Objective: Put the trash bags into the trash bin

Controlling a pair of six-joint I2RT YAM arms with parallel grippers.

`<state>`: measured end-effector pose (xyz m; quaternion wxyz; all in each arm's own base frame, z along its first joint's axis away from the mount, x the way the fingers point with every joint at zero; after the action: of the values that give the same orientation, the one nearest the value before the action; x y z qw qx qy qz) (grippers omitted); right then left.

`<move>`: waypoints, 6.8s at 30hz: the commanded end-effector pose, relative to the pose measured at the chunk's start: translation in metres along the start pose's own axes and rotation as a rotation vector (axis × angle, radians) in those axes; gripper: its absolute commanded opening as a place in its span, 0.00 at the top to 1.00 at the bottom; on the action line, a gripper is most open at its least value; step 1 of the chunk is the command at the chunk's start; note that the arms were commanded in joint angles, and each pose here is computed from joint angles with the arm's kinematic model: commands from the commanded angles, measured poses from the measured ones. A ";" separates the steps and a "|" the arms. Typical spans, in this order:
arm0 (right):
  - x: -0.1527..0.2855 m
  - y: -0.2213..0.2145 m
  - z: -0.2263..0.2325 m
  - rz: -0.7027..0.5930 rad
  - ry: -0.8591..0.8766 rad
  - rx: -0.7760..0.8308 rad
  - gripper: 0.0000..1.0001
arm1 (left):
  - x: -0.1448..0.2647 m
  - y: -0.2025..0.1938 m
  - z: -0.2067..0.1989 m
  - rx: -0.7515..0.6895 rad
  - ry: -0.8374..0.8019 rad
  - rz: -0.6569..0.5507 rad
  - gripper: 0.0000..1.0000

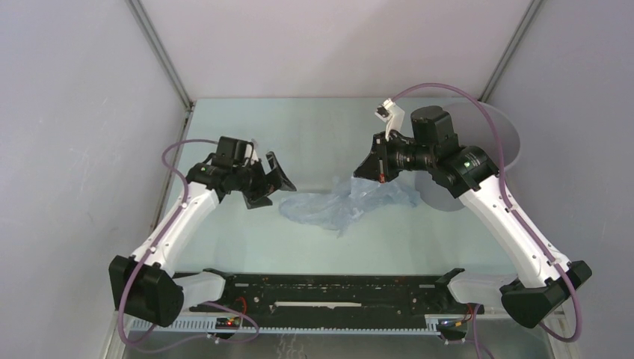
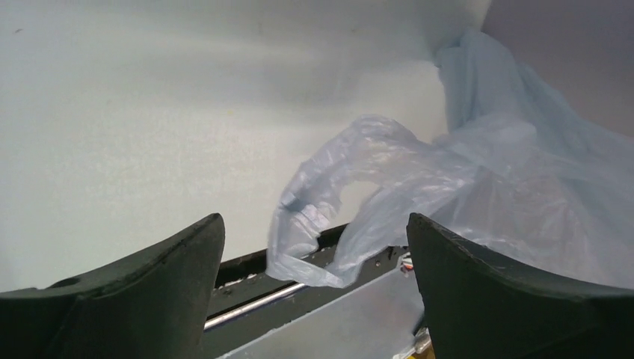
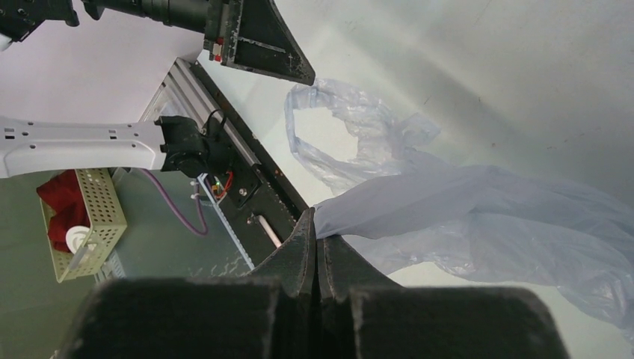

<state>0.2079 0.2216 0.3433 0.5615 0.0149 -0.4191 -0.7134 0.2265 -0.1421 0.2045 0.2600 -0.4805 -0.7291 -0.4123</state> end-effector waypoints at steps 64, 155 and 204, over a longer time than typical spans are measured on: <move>-0.086 -0.033 -0.138 0.066 -0.189 -0.657 1.00 | 0.006 0.014 0.044 0.175 0.139 -0.546 1.00; -0.073 -0.110 -0.106 0.183 -0.468 -0.069 1.00 | -0.005 -0.054 0.059 -0.159 0.060 -0.422 1.00; 0.006 0.020 -0.006 -0.188 -0.102 -0.231 0.74 | 0.199 0.064 -0.081 -0.275 -0.280 -1.099 1.00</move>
<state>0.2293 0.2145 0.3158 0.4825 -0.0898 -0.3703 -0.7887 0.2181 -0.1074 0.3672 -0.0817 -0.1572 -0.8335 -0.5233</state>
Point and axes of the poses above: each gripper's point midway between its finger pads, its own x axis back along the fingers, its own z axis along the line the jaws close on, y = z × x, the point moved 4 cm from there along x, back along the fingers, and after that the axes turned 12 degrees about -x, right-handed, at the moved point
